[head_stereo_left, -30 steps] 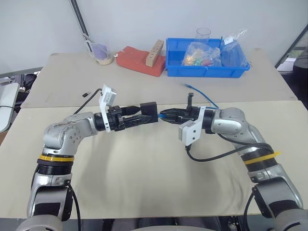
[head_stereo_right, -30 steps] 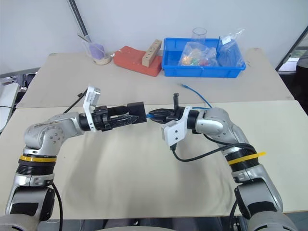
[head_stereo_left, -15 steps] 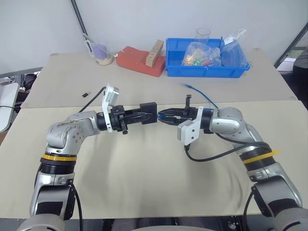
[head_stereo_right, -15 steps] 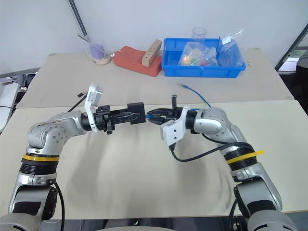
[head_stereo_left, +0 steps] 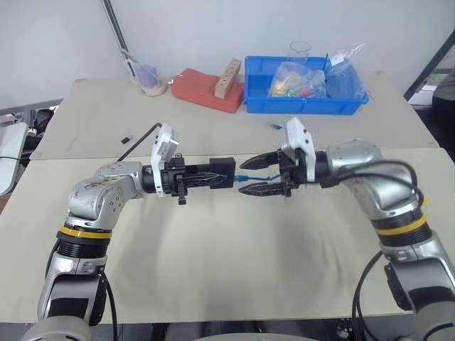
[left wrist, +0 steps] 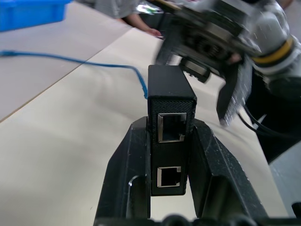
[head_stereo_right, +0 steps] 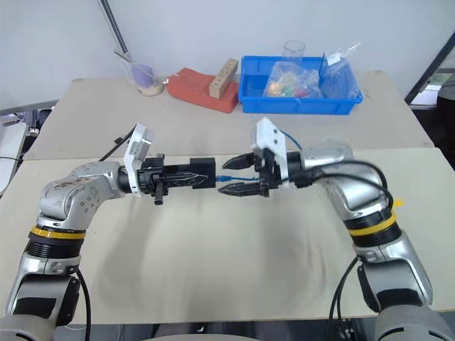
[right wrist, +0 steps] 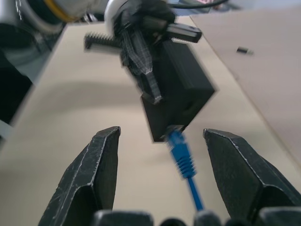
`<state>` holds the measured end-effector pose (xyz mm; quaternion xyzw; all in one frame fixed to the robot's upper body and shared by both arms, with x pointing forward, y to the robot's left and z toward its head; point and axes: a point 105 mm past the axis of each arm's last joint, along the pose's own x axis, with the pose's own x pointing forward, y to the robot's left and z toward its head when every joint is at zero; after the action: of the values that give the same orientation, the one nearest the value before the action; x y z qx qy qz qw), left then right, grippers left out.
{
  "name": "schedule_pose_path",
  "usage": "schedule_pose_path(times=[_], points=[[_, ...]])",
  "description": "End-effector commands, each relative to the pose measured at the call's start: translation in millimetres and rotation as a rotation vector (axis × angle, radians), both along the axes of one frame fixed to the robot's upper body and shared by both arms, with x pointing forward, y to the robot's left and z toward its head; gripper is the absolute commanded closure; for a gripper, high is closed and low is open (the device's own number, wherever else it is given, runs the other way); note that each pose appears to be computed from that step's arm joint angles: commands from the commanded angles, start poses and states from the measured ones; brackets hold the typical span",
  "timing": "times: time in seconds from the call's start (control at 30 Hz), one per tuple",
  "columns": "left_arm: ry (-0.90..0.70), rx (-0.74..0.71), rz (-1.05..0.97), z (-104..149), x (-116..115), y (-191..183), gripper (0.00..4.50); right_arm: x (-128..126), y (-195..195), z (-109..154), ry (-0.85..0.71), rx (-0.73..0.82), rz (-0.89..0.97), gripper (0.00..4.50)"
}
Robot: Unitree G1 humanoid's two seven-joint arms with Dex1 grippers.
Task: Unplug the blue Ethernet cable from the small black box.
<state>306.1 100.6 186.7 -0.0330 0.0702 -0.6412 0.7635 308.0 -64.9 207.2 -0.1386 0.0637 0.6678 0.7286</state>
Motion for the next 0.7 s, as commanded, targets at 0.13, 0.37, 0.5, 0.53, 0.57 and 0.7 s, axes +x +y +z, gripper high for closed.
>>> schedule_pose_path(times=[0.13, 0.37, 0.5, 0.53, 0.57, 0.7], points=[[-0.089, 0.019, -0.069, 17.3, -8.3, -2.8, 3.95, 3.7, -0.1, 2.5, 0.1, 0.01, 0.008, 1.35], [-0.087, 0.018, -0.079, 18.3, -11.0, -4.1, 3.95, -3.1, 1.2, -3.9, 0.137, -0.02, 0.054, 1.35], [-0.081, 0.028, -0.087, 16.2, -14.0, -4.3, 3.95, -3.5, 2.1, -5.6, 0.131, -0.026, 0.059, 1.35], [-0.08, 0.03, -0.09, 15.9, -14.6, -4.5, 3.95, -3.5, 2.4, -5.4, 0.132, -0.026, 0.06, 1.59], [-0.08, 0.03, -0.092, 15.8, -15.2, -4.7, 3.95, -3.7, 2.8, -5.1, 0.135, -0.024, 0.062, 1.89], [-0.077, 0.031, -0.101, 15.9, -16.8, -5.8, 3.95, -6.4, 4.5, -5.3, 0.151, -0.027, 0.081, 3.22]])
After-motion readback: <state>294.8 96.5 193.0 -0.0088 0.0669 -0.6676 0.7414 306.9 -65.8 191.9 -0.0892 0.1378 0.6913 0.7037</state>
